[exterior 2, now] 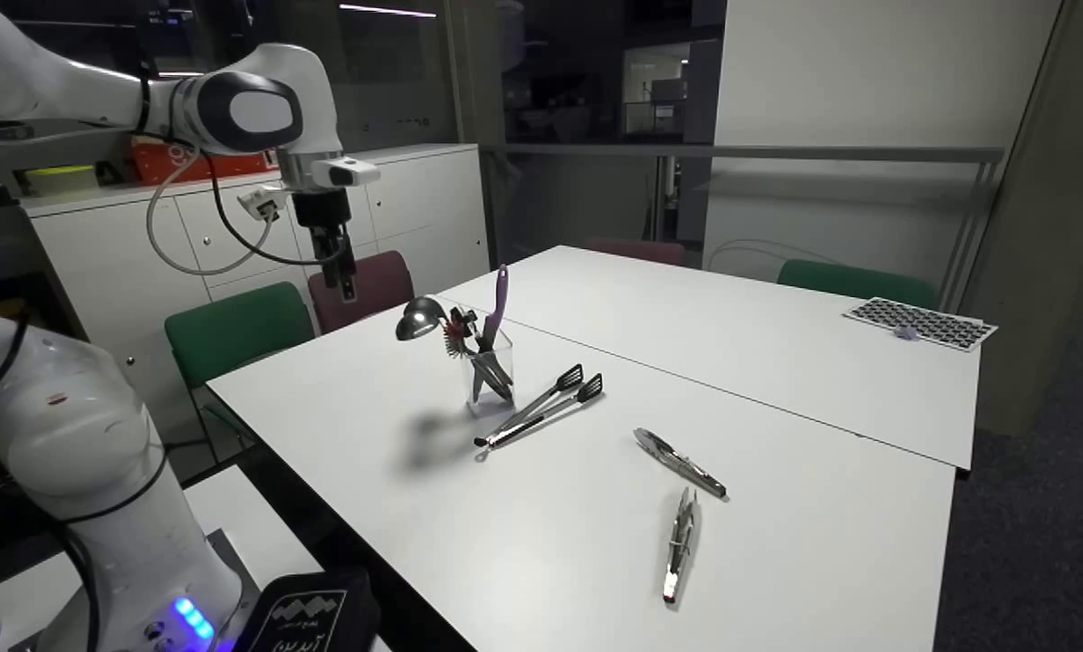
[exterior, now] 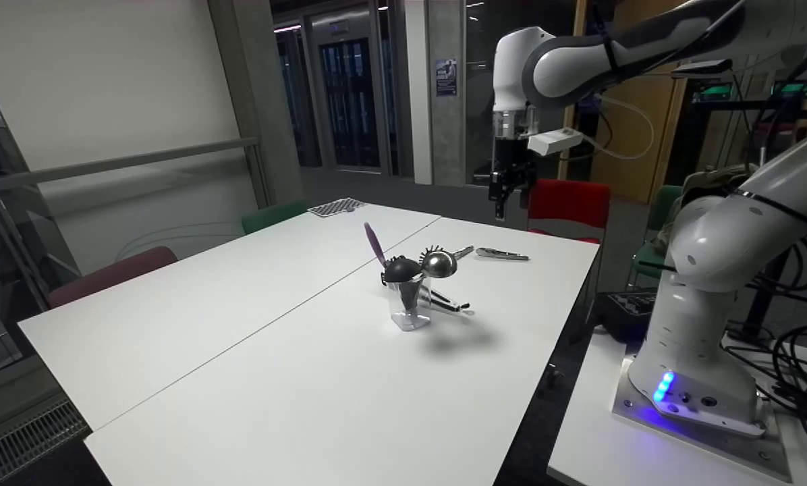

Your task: Pick the object on the right and put it in the holder

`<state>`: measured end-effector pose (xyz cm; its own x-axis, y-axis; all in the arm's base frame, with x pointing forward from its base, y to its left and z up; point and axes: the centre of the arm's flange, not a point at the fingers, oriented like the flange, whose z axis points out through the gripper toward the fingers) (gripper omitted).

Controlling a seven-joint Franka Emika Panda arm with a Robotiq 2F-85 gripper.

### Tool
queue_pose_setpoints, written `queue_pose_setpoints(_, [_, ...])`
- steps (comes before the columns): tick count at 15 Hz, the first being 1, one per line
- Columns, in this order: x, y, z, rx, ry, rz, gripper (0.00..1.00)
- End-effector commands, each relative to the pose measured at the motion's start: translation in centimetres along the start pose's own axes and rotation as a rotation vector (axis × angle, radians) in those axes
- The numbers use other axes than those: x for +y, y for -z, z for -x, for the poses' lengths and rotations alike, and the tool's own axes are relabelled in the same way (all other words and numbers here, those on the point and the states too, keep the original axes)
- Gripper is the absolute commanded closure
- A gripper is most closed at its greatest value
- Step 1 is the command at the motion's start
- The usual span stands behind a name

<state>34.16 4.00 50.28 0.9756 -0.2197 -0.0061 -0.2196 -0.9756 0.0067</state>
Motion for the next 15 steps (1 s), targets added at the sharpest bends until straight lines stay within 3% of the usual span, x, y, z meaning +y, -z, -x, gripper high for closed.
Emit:
queue_pose_setpoints(1, [5.2,0.8,-5.3,-0.019,-0.192,-0.05,0.0])
queue_pose_setpoints(9, [19.4,-0.7,-12.7,-0.002,-0.625,-0.142,0.0])
queue_pose_setpoints(10, [20.3,-0.7,-12.7,-0.011,-0.673,-0.163,0.0])
queue_pose_setpoints(11, [18.9,-1.6,-10.7,-0.016,-0.584,-0.126,0.0])
queue_pose_setpoints(15, [20.5,-1.7,-11.8,-0.022,-0.648,-0.145,0.0])
